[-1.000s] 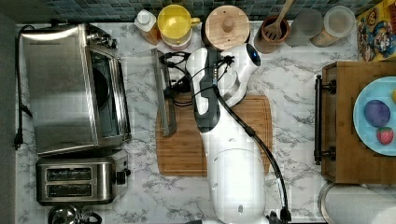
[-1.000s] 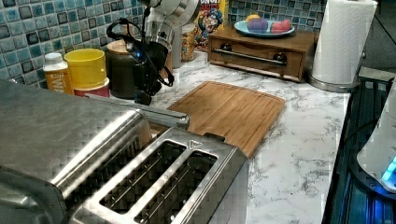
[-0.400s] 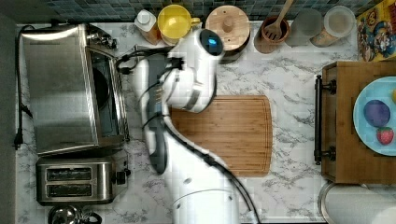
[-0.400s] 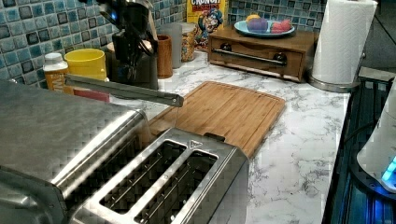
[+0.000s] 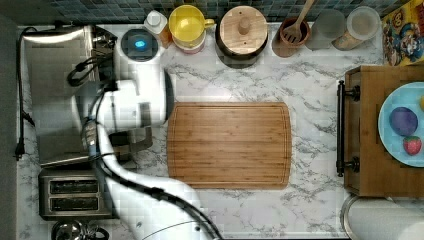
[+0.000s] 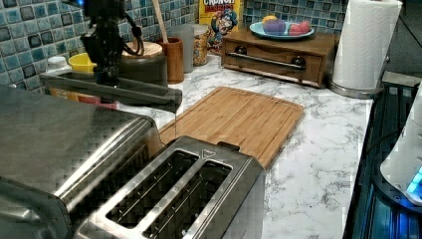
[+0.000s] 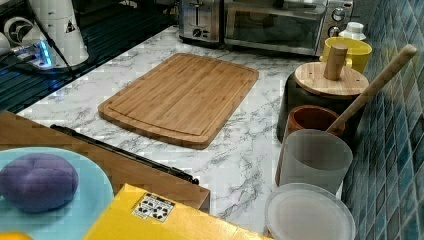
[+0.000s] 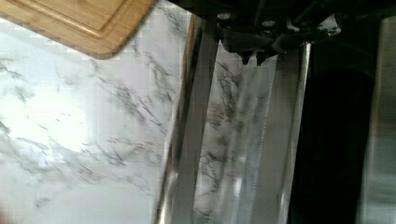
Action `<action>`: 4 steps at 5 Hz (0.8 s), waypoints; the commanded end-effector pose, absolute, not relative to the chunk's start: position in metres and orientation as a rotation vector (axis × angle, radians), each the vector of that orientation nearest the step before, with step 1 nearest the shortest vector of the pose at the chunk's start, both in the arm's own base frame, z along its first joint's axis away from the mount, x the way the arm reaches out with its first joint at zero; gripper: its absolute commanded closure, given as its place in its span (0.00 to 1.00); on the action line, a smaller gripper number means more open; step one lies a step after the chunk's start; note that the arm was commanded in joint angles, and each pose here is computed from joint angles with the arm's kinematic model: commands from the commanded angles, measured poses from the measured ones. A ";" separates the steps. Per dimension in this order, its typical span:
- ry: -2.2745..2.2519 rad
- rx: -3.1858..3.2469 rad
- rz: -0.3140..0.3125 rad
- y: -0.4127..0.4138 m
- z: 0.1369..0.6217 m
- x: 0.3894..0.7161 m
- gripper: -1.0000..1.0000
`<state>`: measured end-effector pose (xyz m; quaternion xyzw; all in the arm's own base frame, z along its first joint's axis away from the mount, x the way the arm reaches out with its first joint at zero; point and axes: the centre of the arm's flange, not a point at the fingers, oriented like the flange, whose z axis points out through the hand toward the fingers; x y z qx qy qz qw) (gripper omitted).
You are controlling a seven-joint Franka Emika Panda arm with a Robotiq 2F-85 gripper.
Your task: Close the oven.
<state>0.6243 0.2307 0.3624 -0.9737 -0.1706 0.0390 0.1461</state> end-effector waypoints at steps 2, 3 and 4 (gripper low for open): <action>-0.438 -3.020 -0.528 0.315 0.464 0.561 1.00; -0.424 -3.013 -0.603 0.311 0.491 0.555 1.00; -0.424 -2.881 -0.606 0.295 0.524 0.541 1.00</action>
